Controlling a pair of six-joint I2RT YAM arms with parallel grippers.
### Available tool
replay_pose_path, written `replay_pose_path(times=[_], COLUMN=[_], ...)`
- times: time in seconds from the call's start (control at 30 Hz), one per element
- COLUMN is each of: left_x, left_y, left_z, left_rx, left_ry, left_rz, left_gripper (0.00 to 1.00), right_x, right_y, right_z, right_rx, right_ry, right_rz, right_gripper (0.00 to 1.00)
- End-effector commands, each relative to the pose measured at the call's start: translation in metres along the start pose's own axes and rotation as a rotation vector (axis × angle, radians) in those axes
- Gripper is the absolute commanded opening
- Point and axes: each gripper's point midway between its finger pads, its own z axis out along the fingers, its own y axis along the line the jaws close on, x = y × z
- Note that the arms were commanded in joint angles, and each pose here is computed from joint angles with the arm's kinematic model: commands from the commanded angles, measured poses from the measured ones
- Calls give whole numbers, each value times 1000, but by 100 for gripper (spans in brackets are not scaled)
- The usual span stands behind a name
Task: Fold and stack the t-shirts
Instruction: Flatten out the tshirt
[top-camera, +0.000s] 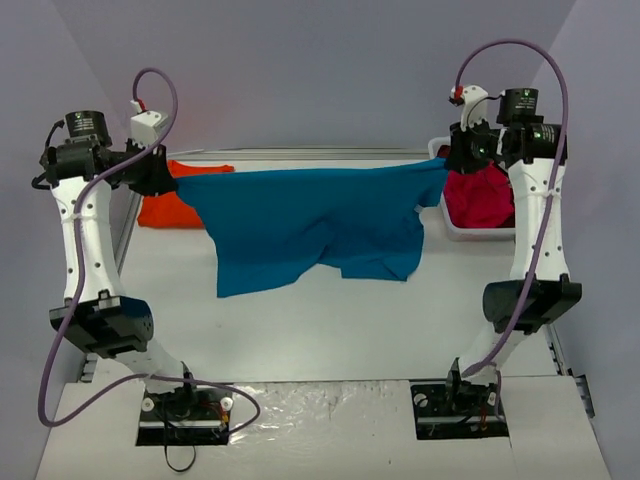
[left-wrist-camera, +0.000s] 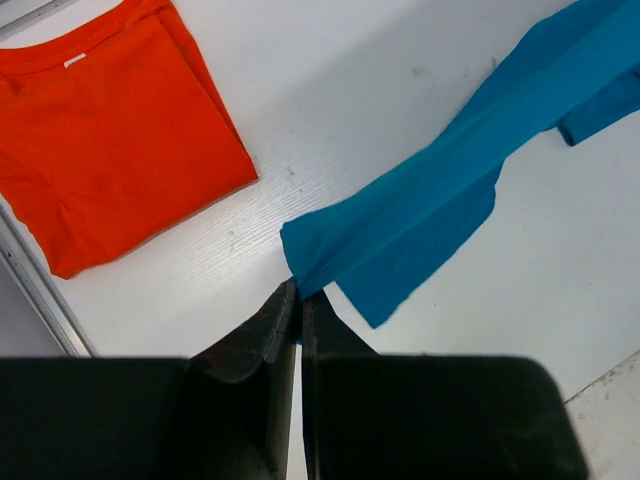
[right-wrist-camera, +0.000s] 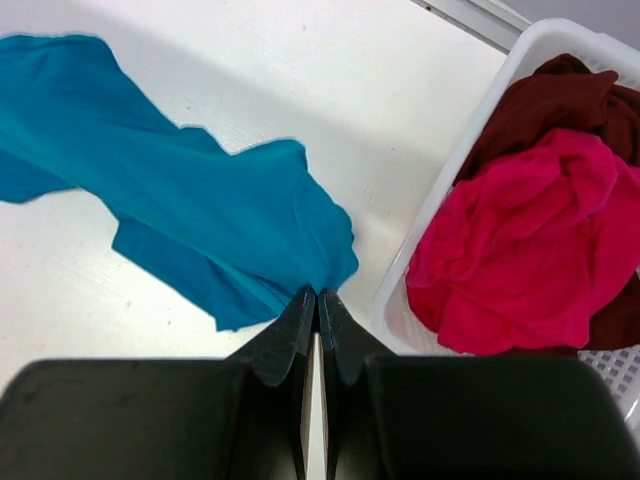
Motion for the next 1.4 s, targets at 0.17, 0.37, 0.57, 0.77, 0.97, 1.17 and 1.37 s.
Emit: replay_pose_path(times=[0.17, 0.37, 0.57, 0.77, 0.97, 1.17, 1.37], left_x=[35, 48, 11, -33, -33, -32, -82], left_y=[-69, -102, -116, -70, 16, 50, 50], left_z=[-52, -85, -133, -120, -25, 44, 34], left_rx=[12, -55, -177, -244, -233, -198, -247], left_ry=[-56, -122, -288, -331, -195, -77, -130], left_rz=[20, 34, 76, 35, -91, -113, -51], left_gripper=[2, 2, 2, 2, 2, 2, 2], right_x=[9, 9, -27, -54, -47, -64, -123], right_y=[64, 95, 96, 47, -16, -57, -70], right_z=[-105, -149, -198, -159, -47, 13, -23], right_rx=[19, 28, 129, 208, 176, 171, 255], right_ry=[-172, -278, -414, -408, -239, -220, -395], right_rz=[-31, -28, -69, -33, 30, 70, 37], right_gripper=[0, 0, 0, 0, 0, 0, 0])
